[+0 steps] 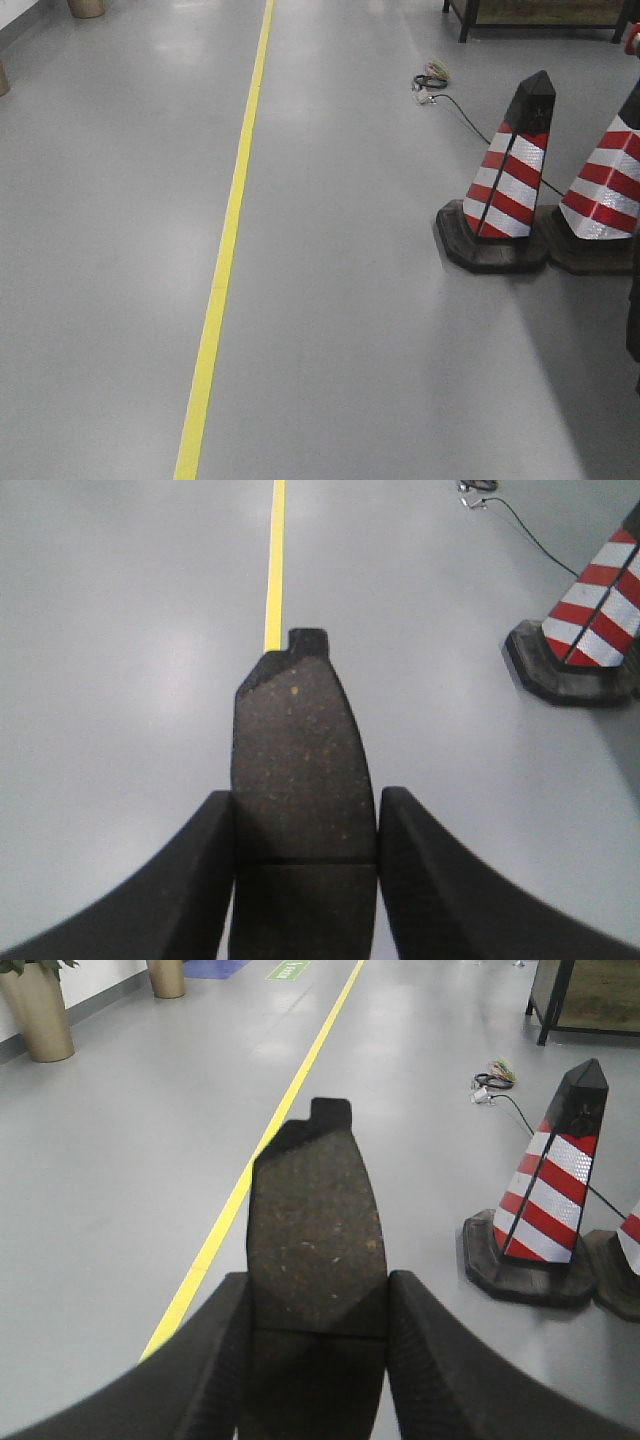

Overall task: Move and align brake pads A on conveyor
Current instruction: 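Drive along the yellow floor line past the striped cones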

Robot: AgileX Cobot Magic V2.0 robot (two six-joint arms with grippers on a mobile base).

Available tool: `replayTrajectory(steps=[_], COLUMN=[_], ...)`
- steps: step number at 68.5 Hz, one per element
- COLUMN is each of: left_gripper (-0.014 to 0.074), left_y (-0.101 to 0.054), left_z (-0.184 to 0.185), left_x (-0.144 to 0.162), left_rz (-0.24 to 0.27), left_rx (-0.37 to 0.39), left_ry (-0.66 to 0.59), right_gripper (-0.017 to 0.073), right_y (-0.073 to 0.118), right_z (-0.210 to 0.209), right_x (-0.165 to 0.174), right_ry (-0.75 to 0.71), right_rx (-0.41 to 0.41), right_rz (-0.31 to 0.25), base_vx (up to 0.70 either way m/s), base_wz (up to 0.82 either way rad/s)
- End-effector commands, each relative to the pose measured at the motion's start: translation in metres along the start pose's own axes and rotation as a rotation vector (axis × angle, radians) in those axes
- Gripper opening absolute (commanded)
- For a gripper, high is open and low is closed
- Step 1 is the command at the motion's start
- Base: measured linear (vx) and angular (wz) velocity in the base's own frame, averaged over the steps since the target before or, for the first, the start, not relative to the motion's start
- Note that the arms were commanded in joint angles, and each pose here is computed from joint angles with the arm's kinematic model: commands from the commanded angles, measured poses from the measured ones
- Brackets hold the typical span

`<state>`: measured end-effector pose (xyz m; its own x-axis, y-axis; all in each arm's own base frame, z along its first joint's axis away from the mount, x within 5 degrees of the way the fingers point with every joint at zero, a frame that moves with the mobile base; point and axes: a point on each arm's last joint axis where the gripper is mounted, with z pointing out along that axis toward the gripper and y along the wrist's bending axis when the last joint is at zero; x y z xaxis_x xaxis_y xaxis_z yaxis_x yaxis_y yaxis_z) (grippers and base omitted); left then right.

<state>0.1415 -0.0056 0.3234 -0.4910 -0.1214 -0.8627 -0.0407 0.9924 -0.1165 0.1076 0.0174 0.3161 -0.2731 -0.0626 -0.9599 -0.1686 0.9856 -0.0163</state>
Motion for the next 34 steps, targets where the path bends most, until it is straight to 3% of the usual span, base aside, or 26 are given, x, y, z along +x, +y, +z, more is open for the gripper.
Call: replayTrajectory(steps=[1,34], left_gripper=[0.0164,0.0164], left_y=[-0.0034,-0.0034], left_z=[-0.0065,-0.0065], left_x=[-0.0170,-0.0170], left_rz=[-0.004,-0.004], left_rx=[0.026,0.026], left_ry=[-0.118,-0.118], right_gripper=[0.0025,0.0025], right_y=[-0.0011,-0.0011], right_z=[-0.0040,-0.0040], right_x=[-0.0185,-0.0185], right_ry=[-0.128,-0.128], right_rx=[0.012,0.012], right_rz=[-0.013,-0.013], base_vx=[0.54,0.52], base_wz=[0.01,-0.01])
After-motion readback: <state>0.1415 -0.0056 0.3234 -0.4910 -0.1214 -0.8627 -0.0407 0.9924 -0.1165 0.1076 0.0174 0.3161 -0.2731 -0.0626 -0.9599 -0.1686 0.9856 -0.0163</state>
